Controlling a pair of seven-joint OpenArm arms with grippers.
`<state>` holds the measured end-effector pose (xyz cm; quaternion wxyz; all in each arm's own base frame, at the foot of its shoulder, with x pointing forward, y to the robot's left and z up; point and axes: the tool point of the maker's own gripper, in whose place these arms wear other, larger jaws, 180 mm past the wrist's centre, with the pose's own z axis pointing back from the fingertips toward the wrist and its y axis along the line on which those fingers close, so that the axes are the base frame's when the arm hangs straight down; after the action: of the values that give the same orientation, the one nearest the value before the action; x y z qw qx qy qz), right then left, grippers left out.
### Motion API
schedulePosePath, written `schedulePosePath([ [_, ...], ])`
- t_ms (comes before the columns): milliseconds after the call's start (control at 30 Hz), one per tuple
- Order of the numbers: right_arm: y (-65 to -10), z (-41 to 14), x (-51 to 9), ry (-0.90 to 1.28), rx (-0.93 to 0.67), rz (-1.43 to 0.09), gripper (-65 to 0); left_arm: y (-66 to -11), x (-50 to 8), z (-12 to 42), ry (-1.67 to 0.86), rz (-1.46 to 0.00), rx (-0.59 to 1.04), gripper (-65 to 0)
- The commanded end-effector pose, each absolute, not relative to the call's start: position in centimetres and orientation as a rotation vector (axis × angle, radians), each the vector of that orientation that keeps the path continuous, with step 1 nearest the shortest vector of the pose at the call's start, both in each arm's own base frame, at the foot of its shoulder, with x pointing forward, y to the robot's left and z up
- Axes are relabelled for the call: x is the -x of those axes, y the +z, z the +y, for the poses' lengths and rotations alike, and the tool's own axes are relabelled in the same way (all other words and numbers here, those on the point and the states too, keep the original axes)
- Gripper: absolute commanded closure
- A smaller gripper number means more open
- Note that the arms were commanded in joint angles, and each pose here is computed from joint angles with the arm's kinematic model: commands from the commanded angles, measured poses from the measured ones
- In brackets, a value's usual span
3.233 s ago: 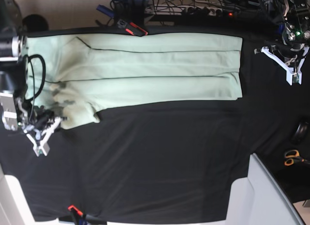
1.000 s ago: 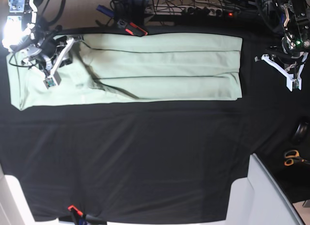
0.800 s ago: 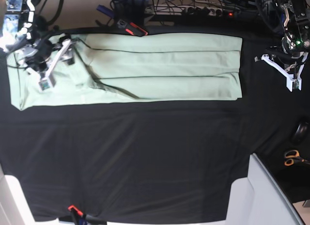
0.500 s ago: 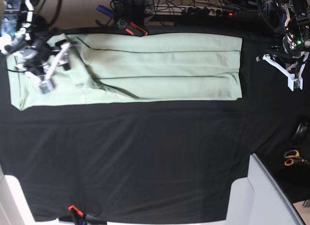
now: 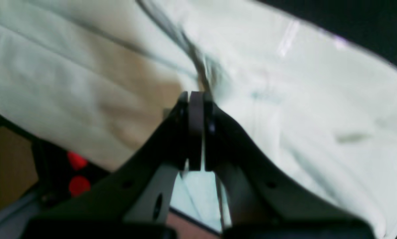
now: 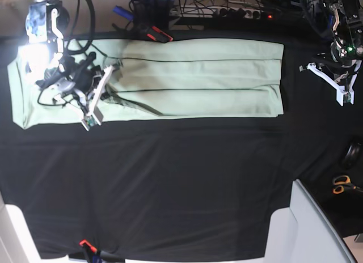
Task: Fold the T-shirt properly
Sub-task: 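Grasp the end of the folded green strip with the right gripper, then move the left gripper down to the opposite end of the strip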
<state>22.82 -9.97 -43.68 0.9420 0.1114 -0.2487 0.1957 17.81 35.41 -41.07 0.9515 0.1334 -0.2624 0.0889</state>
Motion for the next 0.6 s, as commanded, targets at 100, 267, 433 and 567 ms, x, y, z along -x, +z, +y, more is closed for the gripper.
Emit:
schedulePosePath([
  [100, -43.2, -9.7, -24.0, 0.406, -0.235, -0.539, 0.0, -40.0, -18.5, 36.1, 0.175, -0.568, -0.295, 0.0],
  [267, -45.6, -10.1, -24.6, 0.376, -0.248, -0.473, 0.0, -40.0, -18.5, 36.1, 0.175, -0.568, -0.295, 0.0],
  [433, -47.0, -10.0, -25.5, 0.353, -0.269, -0.474, 0.0, -40.0, -18.5, 36.1, 0.174, -0.568, -0.296, 0.0],
  [567, -48.4, -10.4, -25.2, 0.337, -0.275, -0.434, 0.0, -40.0, -18.5, 36.0, 0.176, -0.571, -0.293, 0.0],
])
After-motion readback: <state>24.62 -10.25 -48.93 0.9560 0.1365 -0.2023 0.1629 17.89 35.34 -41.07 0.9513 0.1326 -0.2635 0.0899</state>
